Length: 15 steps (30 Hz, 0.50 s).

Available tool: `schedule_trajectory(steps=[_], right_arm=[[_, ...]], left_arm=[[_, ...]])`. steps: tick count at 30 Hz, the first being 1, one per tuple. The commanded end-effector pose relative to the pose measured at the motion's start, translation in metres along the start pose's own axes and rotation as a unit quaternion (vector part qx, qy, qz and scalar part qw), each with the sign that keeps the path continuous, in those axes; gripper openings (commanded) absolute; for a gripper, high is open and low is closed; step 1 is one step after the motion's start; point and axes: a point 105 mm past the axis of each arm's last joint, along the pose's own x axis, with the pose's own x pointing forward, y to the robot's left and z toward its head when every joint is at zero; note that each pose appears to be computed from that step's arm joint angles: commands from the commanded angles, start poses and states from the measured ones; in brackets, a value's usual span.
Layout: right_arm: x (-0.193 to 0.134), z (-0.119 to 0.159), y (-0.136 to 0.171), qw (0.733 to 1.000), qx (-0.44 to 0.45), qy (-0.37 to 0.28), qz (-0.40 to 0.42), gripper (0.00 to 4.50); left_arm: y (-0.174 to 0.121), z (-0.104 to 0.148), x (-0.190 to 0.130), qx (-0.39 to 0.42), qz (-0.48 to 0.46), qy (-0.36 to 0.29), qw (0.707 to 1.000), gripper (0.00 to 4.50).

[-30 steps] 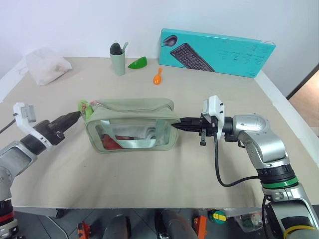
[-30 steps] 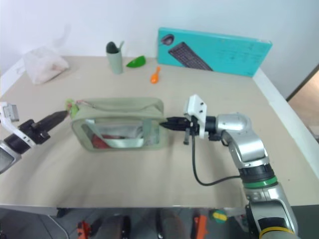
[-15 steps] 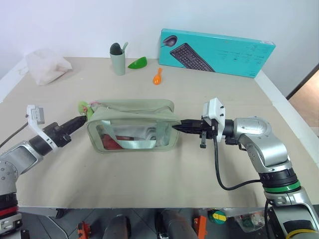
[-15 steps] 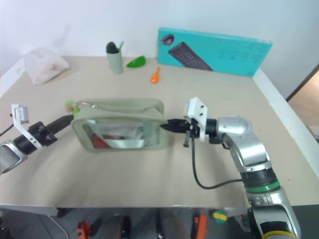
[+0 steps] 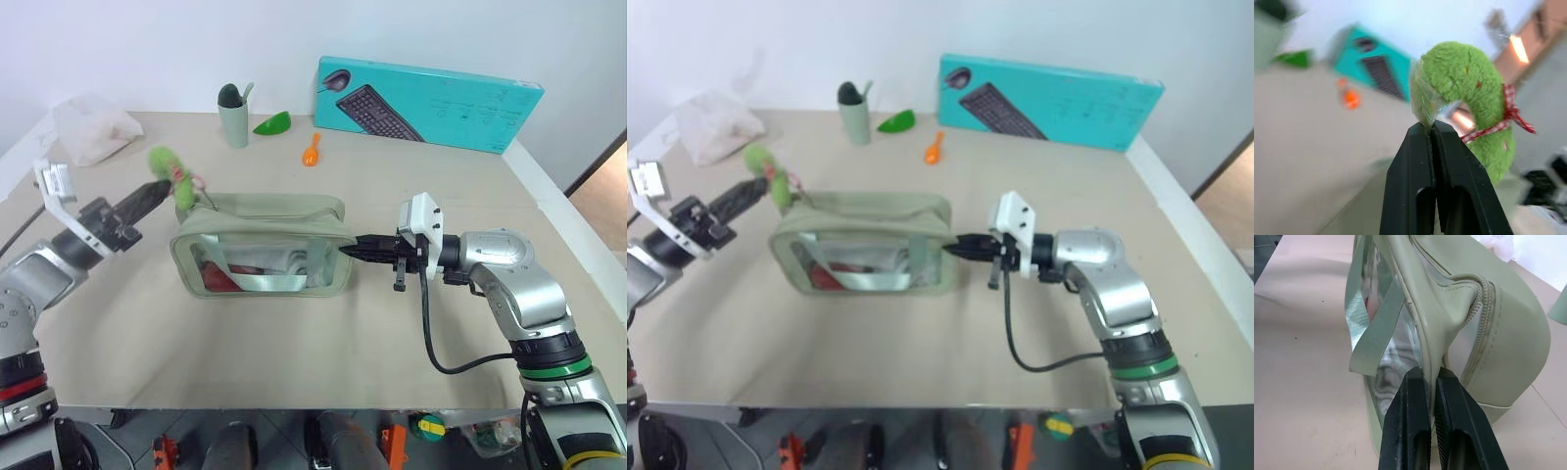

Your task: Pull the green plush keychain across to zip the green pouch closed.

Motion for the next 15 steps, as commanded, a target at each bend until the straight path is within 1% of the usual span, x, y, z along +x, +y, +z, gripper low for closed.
schedule_trajectory(steps=[1, 2, 4, 5, 7, 9, 10, 12, 15], right_arm=[[-0.001, 0.009, -0.004, 1.000, -0.019, -0.007, -0.005, 0.00], [-0.001, 0.009, -0.004, 1.000, -0.020, -0.007, -0.005, 0.00], [-0.001, 0.009, -0.004, 1.000, -0.020, -0.008, -0.007, 0.00], [-0.001, 0.010, -0.004, 1.000, -0.021, -0.008, -0.008, 0.00], [-0.001, 0.010, -0.004, 1.000, -0.021, -0.009, -0.009, 0.00], [-0.002, 0.009, -0.004, 1.000, -0.021, -0.008, -0.011, 0.00], [-0.003, 0.009, -0.004, 1.000, -0.021, -0.007, -0.012, 0.00], [-0.004, 0.009, -0.003, 1.000, -0.021, -0.007, -0.013, 0.00], [-0.004, 0.009, -0.003, 1.000, -0.021, -0.006, -0.015, 0.00]], left_arm=[[-0.033, -0.013, 0.019, 0.052, -0.058, 0.073, 0.994, 0.03], [-0.034, -0.021, 0.021, 0.065, -0.058, 0.101, 0.991, 0.03], [-0.026, -0.037, 0.019, 0.094, -0.041, 0.154, 0.983, 0.03], [-0.020, -0.042, 0.018, 0.097, -0.029, 0.170, 0.980, 0.03], [-0.012, -0.047, 0.017, 0.095, -0.013, 0.179, 0.979, 0.03], [-0.008, -0.045, 0.016, 0.085, -0.009, 0.173, 0.981, 0.65], [-0.009, -0.043, 0.016, 0.082, -0.013, 0.170, 0.982, 0.85], [-0.010, -0.040, 0.018, 0.086, -0.011, 0.163, 0.983, 1.59], [-0.008, -0.033, 0.019, 0.093, -0.002, 0.149, 0.984, 2.57]])
